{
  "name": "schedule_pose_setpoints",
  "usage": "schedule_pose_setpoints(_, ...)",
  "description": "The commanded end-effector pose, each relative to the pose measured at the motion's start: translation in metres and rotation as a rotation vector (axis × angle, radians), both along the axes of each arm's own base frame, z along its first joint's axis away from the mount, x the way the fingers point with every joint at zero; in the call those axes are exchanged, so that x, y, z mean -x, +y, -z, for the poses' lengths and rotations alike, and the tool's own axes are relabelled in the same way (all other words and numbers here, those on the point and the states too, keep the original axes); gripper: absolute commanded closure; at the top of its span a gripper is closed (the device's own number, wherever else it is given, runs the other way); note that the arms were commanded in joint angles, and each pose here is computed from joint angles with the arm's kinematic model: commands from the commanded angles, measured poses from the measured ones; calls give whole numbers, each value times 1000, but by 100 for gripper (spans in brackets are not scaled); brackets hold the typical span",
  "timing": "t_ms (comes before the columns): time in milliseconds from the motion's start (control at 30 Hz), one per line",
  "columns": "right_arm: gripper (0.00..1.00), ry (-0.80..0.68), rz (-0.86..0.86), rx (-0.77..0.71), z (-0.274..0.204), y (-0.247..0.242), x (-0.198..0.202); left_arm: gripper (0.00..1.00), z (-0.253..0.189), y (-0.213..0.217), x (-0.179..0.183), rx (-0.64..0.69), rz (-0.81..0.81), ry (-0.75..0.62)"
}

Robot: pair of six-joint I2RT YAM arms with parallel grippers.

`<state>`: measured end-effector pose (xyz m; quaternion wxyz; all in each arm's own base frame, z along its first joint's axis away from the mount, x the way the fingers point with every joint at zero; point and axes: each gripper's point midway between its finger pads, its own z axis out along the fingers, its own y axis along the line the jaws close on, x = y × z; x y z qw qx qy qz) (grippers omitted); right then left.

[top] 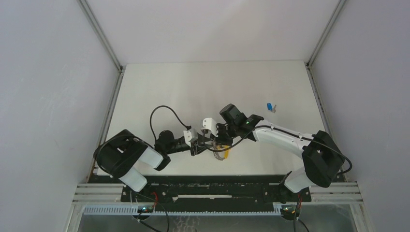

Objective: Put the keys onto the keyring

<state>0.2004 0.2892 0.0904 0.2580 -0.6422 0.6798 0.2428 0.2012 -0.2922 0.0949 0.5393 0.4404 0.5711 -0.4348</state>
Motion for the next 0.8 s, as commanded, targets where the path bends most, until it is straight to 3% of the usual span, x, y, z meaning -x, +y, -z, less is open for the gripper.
schedule_pose_setpoints(0, 100, -62, -46, -93, -21, 14, -3, 62, -25, -11, -1, 59, 67, -85)
schedule_pose_setpoints(767, 100, -76, -66, -91, -23, 17, 1, 78, -25, -17, -1, 65, 88, -40)
